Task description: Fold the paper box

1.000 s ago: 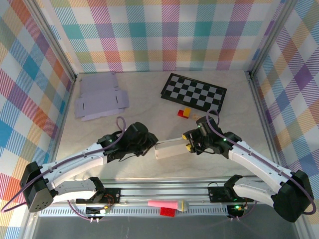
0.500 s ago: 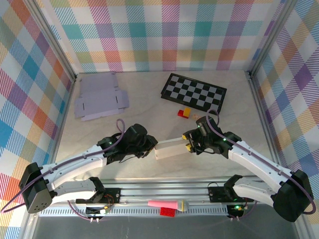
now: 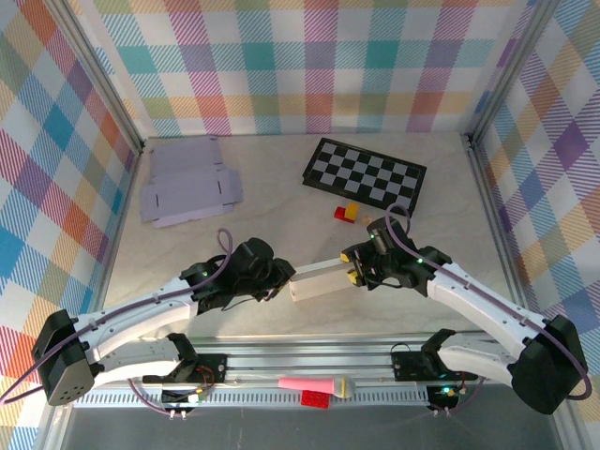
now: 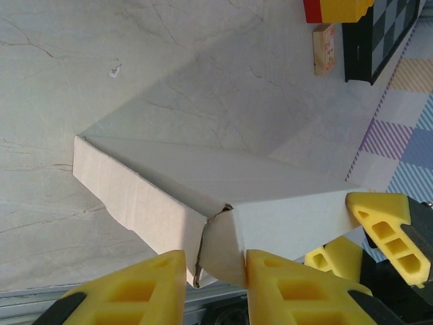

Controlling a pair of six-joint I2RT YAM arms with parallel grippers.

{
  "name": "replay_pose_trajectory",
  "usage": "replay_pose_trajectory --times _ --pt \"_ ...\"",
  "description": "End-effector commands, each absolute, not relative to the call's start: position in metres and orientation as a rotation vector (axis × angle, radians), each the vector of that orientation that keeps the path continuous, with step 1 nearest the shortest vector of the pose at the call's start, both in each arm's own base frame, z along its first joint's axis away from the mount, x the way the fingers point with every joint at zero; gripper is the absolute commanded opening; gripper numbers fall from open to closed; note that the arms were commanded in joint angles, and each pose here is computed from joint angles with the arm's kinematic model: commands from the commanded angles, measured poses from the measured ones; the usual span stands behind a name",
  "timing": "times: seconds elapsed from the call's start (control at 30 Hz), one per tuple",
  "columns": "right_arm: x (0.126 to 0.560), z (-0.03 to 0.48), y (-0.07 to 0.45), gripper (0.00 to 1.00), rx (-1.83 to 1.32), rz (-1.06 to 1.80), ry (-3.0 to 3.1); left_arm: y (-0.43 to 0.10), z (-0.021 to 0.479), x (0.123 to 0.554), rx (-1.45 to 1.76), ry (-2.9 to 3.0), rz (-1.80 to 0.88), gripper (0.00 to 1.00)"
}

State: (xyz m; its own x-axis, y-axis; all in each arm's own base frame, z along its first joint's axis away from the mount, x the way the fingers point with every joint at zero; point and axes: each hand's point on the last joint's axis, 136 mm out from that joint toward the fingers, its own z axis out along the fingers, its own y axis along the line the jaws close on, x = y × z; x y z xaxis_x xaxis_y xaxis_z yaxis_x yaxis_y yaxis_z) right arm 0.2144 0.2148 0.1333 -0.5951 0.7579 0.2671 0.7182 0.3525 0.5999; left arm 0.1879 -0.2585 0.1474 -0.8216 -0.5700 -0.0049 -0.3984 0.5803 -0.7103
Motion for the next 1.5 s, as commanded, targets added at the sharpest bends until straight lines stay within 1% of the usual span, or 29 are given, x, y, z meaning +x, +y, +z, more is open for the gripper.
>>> replay_pose_trajectory --times 0.0,0.23,0.43,0.67,0.93,1.2,1.47 --pt "0.194 0.104 0.199 0.42 1.456 0.870 2.641 -0.244 0.113 0.168 -0.788 2.701 -0.920 0.27" --pt "0.192 0.103 0.198 0.43 1.450 0.856 2.650 -0.239 0.116 0.168 -0.789 2.677 -0.909 0.27" --pt "0.191 0.103 0.197 0.43 1.448 0.855 2.652 -0.236 0.148 0.182 -0.767 2.587 -0.923 0.37" --pt "0.191 0.103 0.197 0.43 1.449 0.853 2.651 -0.244 0.156 0.195 -0.815 2.527 -0.996 0.38" --pt "0.191 0.103 0.198 0.43 1.445 0.856 2.655 -0.246 0.163 0.207 -0.852 2.456 -1.055 0.35" --pt "0.192 0.103 0.199 0.43 1.447 0.859 2.654 -0.242 0.148 0.196 -0.873 2.521 -1.026 0.26" --pt "0.192 0.102 0.200 0.43 1.449 0.860 2.656 -0.243 0.138 0.190 -0.872 2.555 -1.016 0.23"
